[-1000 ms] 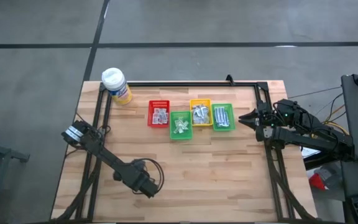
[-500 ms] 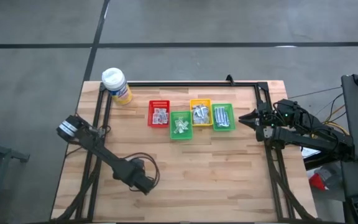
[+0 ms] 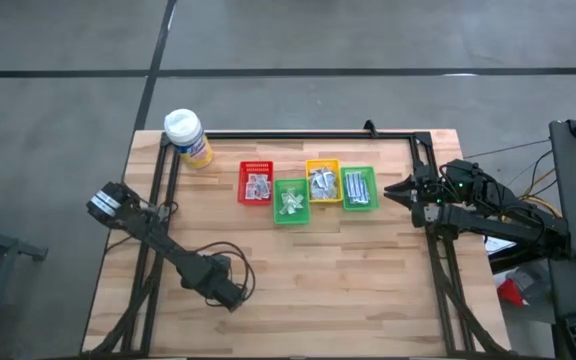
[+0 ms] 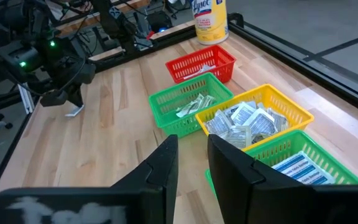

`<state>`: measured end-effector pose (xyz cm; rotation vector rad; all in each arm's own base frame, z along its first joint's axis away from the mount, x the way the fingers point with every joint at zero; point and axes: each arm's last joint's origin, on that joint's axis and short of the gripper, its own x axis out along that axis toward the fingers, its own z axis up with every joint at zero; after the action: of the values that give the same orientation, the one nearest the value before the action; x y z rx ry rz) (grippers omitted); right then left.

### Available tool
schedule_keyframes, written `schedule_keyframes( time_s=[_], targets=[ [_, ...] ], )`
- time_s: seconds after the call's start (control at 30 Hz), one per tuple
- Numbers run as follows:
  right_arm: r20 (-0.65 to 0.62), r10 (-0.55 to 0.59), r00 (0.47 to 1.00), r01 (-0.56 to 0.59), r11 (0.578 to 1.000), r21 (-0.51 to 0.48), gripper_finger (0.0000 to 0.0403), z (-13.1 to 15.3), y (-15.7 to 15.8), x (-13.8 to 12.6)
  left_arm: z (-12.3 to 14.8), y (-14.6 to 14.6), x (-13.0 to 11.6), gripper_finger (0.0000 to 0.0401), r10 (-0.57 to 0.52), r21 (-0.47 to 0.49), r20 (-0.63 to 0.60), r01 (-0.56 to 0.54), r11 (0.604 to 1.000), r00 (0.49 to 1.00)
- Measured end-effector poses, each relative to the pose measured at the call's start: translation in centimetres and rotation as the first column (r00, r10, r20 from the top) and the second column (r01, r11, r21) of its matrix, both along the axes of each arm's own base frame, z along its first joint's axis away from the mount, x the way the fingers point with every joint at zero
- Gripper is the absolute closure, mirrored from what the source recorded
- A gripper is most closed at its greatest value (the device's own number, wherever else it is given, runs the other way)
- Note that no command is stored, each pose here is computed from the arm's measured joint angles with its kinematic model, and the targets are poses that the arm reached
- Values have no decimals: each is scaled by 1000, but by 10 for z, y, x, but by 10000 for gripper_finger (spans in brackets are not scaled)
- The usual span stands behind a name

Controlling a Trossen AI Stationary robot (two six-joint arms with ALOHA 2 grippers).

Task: Pick & Place First Aid Supplies
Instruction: Put the ointment pack into the red basket

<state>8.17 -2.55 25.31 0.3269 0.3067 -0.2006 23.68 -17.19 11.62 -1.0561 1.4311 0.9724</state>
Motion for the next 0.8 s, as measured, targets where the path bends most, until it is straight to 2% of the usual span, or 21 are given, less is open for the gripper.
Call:
schedule_keyframes(
  time_s=[0.2,0.4,0.53,0.8],
  targets=[
    [0,-1,1000,1,1000,-1,321,0,0,0,3,-1,1,401,-24,10,-1,24,1000,1000],
    [-7,-61,998,61,998,-21,332,0,-2,0,31,2,-1,401,-25,16,62,24,1000,998],
    [-11,-100,995,100,994,-34,335,0,-3,-1,46,14,-10,401,-20,135,107,6,991,994],
    [-11,-101,995,100,994,-34,323,0,-3,-1,78,27,-17,401,-4,281,300,-84,956,954]
  ],
)
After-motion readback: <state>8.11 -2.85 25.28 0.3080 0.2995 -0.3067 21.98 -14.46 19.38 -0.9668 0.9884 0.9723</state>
